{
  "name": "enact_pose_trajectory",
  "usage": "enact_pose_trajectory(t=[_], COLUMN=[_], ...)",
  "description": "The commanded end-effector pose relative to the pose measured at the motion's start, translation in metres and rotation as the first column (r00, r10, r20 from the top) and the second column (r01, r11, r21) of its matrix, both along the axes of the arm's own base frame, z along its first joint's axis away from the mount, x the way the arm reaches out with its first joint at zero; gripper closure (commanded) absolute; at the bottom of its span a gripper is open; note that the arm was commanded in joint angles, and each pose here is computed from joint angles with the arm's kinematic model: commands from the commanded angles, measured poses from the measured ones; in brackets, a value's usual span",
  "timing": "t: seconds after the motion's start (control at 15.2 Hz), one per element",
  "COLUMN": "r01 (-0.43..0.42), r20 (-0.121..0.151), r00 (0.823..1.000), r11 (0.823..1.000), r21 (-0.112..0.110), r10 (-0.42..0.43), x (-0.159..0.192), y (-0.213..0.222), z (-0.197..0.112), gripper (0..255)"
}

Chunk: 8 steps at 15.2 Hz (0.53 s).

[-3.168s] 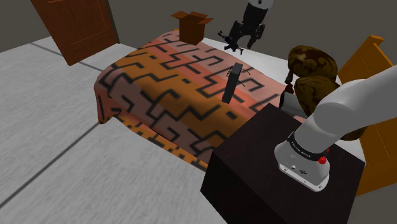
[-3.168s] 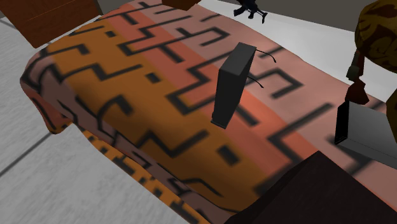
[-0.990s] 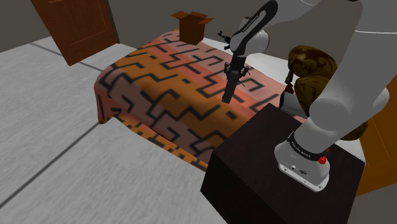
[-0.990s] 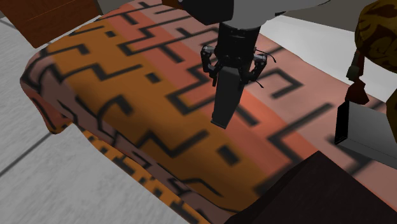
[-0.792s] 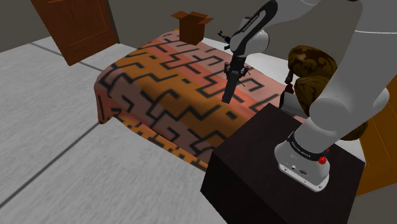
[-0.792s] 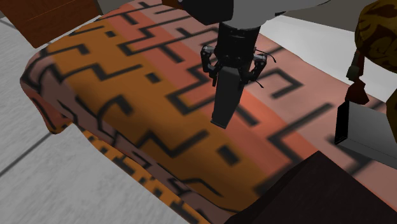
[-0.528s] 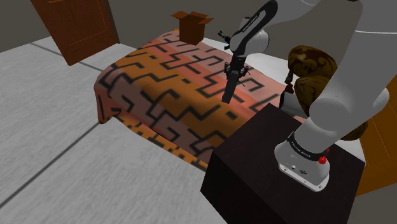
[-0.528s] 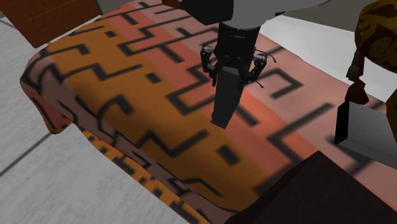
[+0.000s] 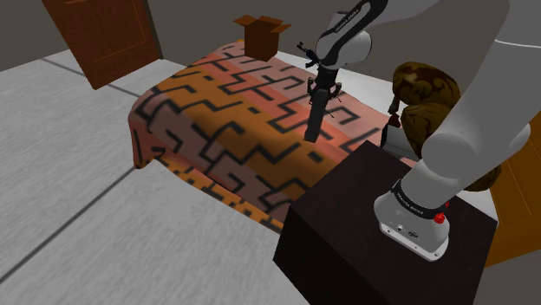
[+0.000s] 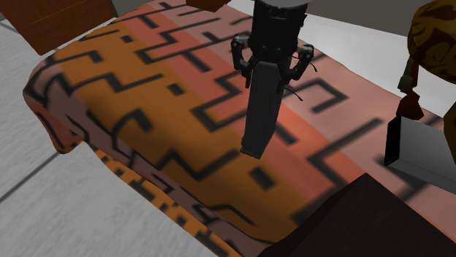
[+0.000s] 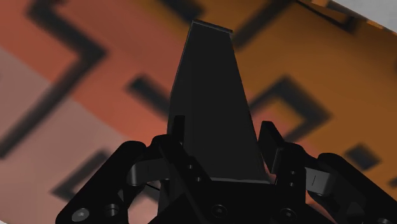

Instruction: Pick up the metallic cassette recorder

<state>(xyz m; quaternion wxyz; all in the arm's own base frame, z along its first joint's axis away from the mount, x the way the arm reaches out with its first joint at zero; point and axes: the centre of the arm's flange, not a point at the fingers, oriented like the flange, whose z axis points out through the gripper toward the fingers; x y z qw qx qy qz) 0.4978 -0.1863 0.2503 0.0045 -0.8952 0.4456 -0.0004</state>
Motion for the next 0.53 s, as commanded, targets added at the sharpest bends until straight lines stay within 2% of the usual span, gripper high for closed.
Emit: enact_pose_trajectory(t=[0.0,0.46], r01=[0.000,0.000], r20=[0.002,0.002], r00=[1.000,1.000], r11=[1.000,1.000], r21=[-0.001,-0.001], r10=[0.000,0.000], x=[0.000,0.000], y=[0.000,0.000], z=[0.012,0.045], gripper=[255,255])
